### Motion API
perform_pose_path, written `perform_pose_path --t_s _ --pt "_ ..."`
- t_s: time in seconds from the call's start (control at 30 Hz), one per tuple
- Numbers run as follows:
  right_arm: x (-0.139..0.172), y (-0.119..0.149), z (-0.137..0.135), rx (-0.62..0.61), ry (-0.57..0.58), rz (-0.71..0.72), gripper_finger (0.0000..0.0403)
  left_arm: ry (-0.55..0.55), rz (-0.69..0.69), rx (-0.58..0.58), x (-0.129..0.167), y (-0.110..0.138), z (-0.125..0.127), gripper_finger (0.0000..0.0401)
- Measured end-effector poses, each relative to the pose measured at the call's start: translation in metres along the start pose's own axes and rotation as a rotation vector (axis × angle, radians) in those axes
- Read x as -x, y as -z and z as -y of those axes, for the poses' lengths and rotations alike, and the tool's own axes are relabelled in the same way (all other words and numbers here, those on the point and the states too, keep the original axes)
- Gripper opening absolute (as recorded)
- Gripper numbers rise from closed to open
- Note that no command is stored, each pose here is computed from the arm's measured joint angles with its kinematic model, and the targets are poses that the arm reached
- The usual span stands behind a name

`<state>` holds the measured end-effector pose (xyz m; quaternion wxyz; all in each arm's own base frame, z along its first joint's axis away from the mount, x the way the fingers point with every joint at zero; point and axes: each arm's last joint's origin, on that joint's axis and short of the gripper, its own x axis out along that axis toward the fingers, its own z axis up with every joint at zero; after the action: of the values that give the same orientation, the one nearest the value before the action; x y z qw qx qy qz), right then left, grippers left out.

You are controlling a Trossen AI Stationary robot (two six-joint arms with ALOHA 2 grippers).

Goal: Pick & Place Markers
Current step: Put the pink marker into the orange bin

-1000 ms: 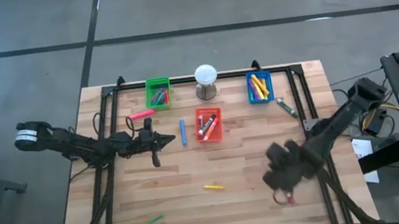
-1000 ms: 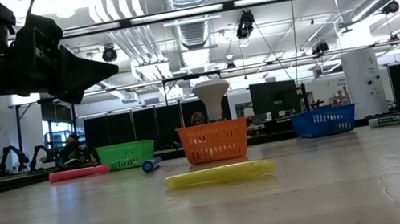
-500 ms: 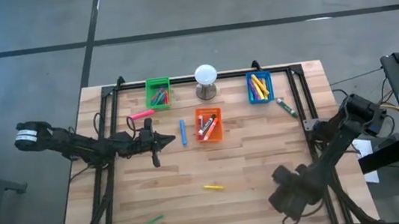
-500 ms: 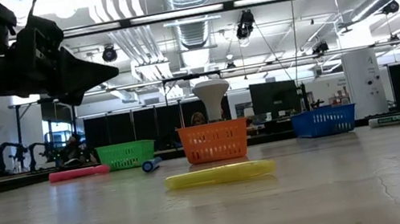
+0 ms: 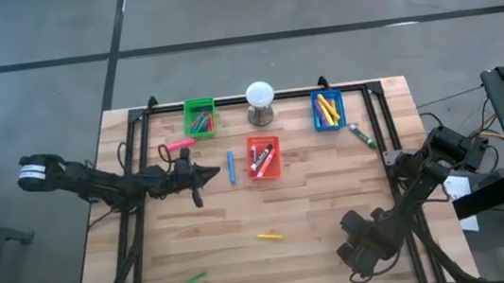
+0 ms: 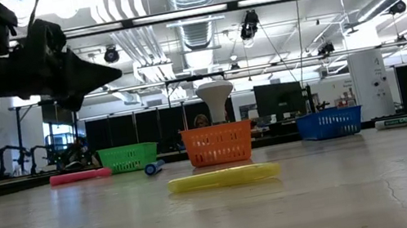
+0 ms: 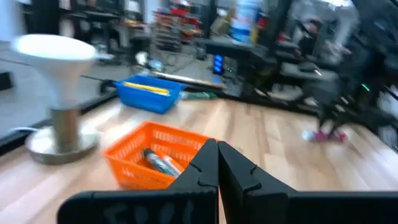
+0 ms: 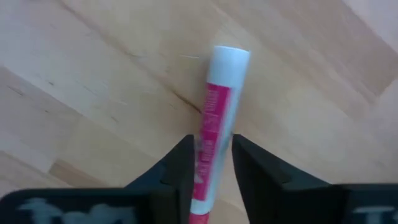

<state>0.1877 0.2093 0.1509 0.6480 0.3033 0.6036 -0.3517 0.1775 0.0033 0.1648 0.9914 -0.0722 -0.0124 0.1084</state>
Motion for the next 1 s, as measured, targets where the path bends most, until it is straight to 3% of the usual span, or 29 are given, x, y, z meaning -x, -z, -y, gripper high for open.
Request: perform_pose_path --t_s 0.2,0.53,0.73,0.87,1.0 --pt "-0.002 0.000 0.002 0.019 0.004 0.005 0.0062 -0.020 0.004 -0.011 0.005 -0.006 -0.004 0.0000" --pt "-0.008 -0.006 0.000 0.028 -0.002 -0.001 0.0091 -0.014 0.046 -0.007 0.020 -0.007 -0.007 0.0000" --pt "-0.015 -0.015 -0.001 0.059 -0.044 -0.015 0.0073 -0.001 0.056 -0.002 0.022 -0.009 -0.006 0.0000" --pt "-0.009 -0.029 -0.004 0.097 -0.058 -0.011 0.0059 0.003 0.061 0.000 0.022 -0.010 -0.006 0.0000" --pt "0.016 -0.060 -0.007 0.084 -0.134 0.038 0.0059 0.003 0.065 0.004 0.022 -0.011 -0.006 0.0000"
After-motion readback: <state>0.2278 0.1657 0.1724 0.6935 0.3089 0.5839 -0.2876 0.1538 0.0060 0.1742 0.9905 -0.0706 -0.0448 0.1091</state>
